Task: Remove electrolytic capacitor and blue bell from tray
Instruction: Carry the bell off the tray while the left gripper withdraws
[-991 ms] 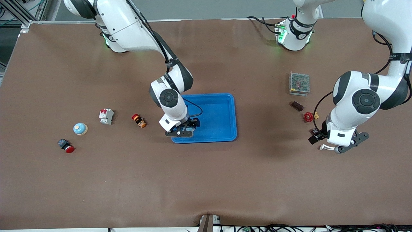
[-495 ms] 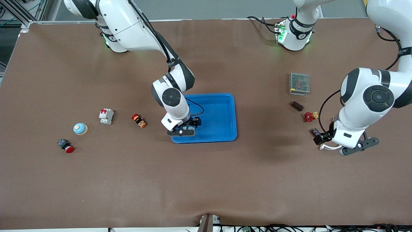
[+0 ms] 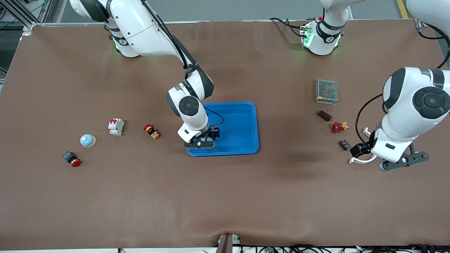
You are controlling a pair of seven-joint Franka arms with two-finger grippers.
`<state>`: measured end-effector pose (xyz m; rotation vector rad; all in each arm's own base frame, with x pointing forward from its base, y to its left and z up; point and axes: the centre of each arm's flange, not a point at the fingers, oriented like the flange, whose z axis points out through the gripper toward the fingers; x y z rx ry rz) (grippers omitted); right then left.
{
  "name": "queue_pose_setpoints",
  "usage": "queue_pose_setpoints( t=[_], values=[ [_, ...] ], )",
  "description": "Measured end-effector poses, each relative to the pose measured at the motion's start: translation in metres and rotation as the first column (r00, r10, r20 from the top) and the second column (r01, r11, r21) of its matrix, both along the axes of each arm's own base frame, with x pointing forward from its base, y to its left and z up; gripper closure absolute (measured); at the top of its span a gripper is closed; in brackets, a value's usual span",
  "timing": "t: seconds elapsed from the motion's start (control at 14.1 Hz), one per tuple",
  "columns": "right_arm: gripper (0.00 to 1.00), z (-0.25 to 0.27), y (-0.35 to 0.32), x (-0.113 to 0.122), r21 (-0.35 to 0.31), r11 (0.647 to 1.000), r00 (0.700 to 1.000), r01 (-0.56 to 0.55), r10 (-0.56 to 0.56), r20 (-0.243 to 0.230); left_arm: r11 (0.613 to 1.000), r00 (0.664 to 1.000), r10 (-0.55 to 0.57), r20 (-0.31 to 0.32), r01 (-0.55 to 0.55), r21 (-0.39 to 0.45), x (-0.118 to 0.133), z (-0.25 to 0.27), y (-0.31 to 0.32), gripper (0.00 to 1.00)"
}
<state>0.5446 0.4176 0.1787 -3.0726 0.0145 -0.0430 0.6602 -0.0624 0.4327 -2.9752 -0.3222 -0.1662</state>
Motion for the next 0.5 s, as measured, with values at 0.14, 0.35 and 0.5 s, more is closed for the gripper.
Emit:
queue_pose_setpoints(
  t=[0.14,0.35,0.5],
  values=[
    [0.33,0.002,0.0,0.001,0.001,1.0,1.0,0.001,-0.001,0.003,1.0,1.0,-0.018,-0.01,0.018,0.002,-0.001,0.007,-0.006,0.0],
    [0.33,0.002,0.0,0.002,0.001,1.0,1.0,0.002,-0.002,0.004,0.999,0.999,-0.04,-0.012,0.04,0.006,0.001,0.014,-0.004,0.0],
    [0.33,0.003,-0.001,0.003,0.0,1.0,1.0,0.004,-0.004,0.006,0.999,0.999,-0.041,-0.01,0.041,0.006,0.002,0.018,-0.003,0.0]
  ],
)
